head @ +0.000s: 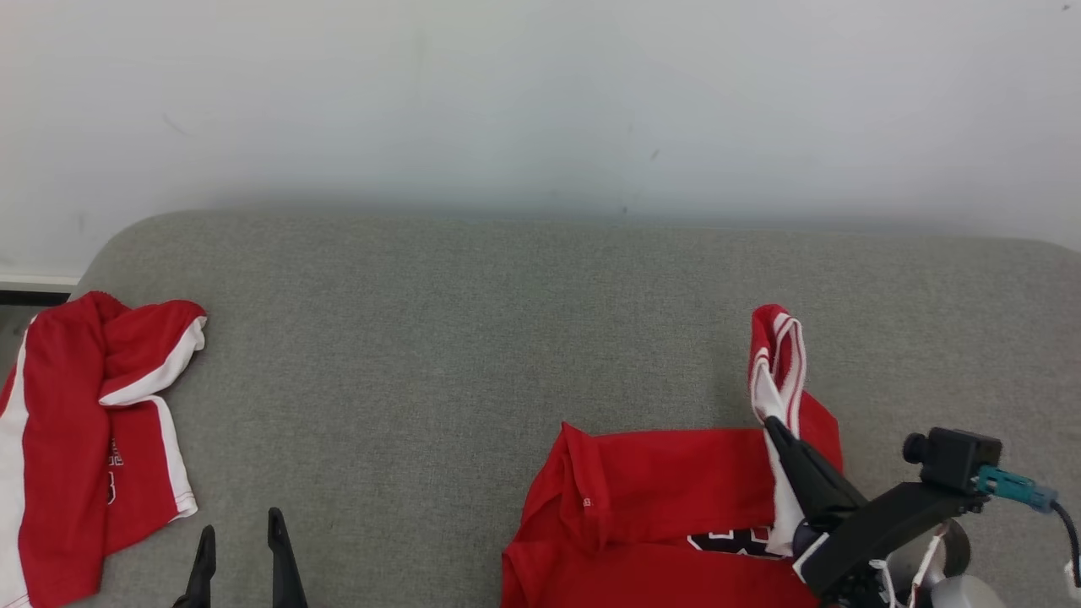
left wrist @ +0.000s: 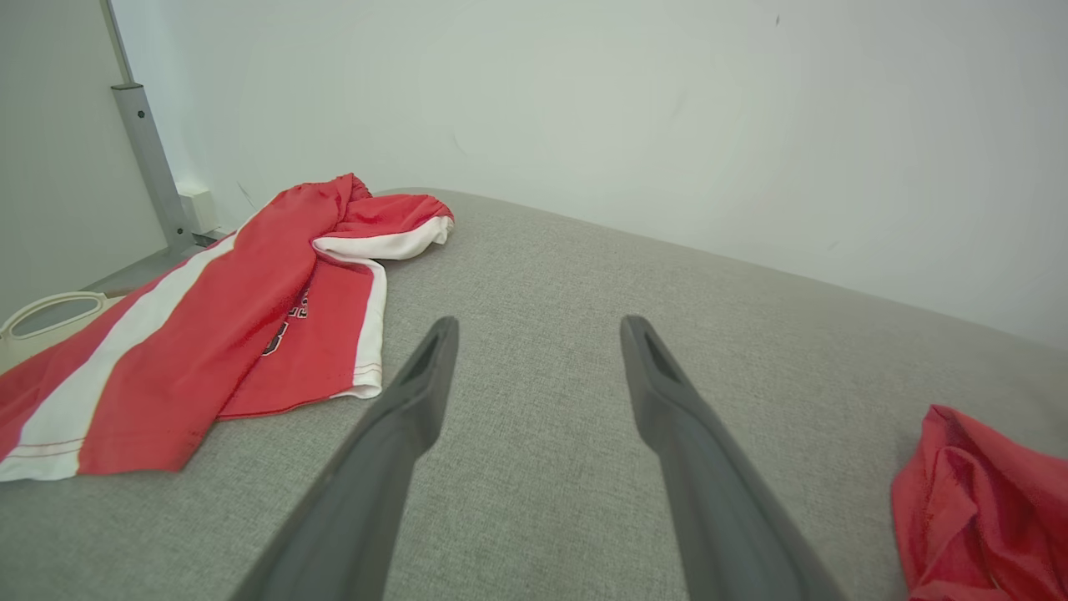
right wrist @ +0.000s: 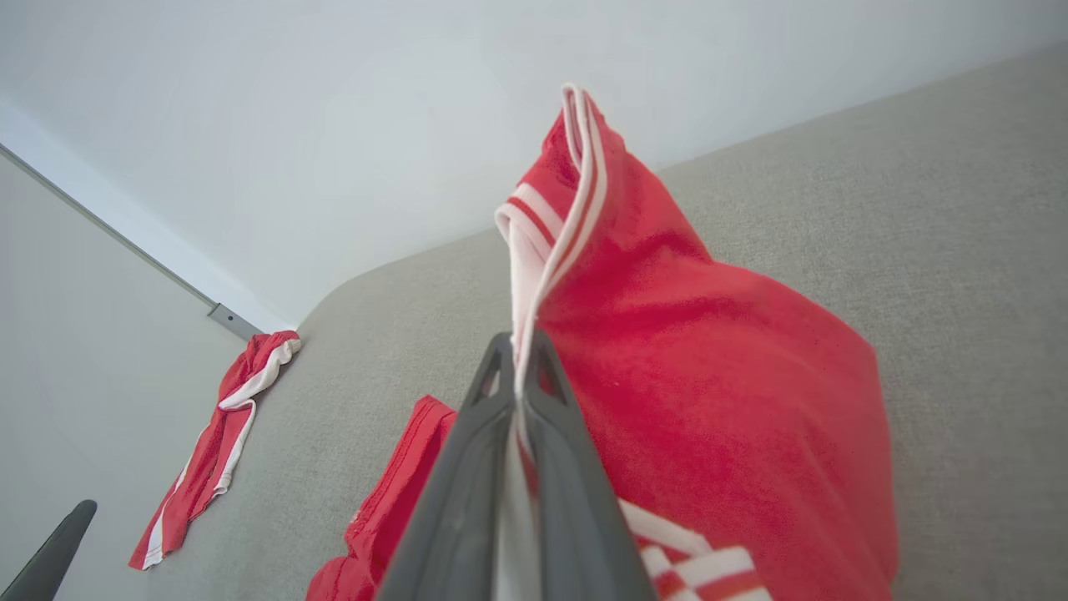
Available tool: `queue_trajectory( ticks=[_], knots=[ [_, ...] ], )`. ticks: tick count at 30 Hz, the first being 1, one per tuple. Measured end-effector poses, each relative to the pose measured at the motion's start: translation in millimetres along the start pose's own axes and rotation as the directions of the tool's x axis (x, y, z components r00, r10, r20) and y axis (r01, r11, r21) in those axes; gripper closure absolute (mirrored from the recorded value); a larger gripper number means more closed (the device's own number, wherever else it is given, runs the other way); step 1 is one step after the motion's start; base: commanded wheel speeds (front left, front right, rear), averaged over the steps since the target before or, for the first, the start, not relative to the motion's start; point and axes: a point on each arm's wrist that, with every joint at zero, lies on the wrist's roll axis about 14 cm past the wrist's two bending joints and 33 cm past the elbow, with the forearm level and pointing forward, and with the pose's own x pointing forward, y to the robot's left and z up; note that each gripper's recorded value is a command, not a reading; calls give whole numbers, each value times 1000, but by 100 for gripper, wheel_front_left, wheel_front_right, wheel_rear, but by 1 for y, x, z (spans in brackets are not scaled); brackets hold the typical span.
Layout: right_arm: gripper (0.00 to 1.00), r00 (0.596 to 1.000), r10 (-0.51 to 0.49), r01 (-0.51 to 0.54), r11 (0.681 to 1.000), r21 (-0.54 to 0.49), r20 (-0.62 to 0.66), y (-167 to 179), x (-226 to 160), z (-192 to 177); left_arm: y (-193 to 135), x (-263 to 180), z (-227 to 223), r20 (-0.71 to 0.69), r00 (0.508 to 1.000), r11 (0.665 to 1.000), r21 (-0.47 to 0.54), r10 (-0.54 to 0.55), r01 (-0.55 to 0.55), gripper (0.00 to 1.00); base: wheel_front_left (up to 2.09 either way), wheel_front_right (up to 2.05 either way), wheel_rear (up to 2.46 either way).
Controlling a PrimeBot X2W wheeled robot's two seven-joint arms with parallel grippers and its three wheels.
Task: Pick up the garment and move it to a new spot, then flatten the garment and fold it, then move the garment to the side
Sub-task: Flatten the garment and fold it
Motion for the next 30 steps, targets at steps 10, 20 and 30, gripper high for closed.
queue_trajectory(
  ticks=[10,20,30],
  knots=[
    [100,971,226,-222,973,56,-82,97,17,-34,6,-4,-4,-11,1000,1000,0,21,-21,0,0,0,0],
    [100,959,210,-204,978,53,-189,99,27,-80,10,2,-6,-21,999,1000,1,31,-31,0,0,0,0],
    [0,967,256,-252,956,153,-5,113,35,-38,9,8,-8,-27,999,1000,2,27,-27,0,0,0,0]
  ],
)
